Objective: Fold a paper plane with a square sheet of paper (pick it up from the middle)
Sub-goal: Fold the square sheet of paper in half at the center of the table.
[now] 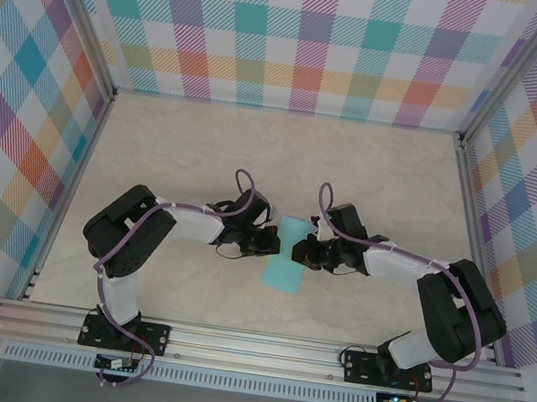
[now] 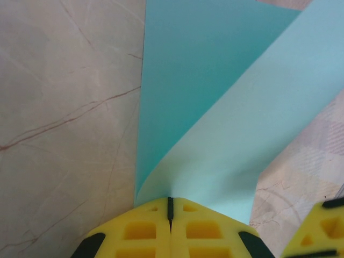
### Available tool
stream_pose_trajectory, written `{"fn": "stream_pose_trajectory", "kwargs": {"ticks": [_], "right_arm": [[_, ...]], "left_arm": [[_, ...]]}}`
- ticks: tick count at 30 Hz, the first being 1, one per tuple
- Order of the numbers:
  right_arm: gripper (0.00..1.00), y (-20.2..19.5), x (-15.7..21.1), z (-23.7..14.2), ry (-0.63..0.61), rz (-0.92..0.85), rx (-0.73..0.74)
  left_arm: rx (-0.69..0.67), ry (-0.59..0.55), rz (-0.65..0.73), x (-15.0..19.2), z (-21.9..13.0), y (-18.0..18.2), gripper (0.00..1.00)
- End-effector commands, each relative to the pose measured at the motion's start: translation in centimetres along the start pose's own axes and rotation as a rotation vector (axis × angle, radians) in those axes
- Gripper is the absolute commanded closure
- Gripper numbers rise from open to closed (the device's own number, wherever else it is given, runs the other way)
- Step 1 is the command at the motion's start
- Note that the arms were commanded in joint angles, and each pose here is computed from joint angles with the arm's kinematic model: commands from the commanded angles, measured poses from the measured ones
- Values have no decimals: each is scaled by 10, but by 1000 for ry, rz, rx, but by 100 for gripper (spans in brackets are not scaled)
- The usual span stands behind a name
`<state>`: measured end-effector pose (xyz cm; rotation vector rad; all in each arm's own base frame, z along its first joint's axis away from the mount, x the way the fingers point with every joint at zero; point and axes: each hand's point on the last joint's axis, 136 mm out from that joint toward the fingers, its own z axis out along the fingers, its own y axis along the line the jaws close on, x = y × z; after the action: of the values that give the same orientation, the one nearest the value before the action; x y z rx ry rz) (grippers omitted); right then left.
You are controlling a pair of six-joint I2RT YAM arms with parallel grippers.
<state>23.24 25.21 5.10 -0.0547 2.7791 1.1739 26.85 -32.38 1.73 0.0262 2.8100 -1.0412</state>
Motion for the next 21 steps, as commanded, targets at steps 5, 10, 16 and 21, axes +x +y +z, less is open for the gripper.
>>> {"fn": "stream_pose_trajectory", "kwargs": {"ticks": [5,10,16,21], "right_arm": [[90,-25,8,11,31,0,12],[90,-53,22,17,56,69,37],[90,-32,12,11,43,54,-24],[90,-9,-10,-3,-7,-8,-46]], "left_arm": [[-224,112,-56,40,15,65,100],[-228,114,-56,41,15,66,100],[-234,118,-55,41,15,67,100],[-240,119,-53,41,15,68,100]]}}
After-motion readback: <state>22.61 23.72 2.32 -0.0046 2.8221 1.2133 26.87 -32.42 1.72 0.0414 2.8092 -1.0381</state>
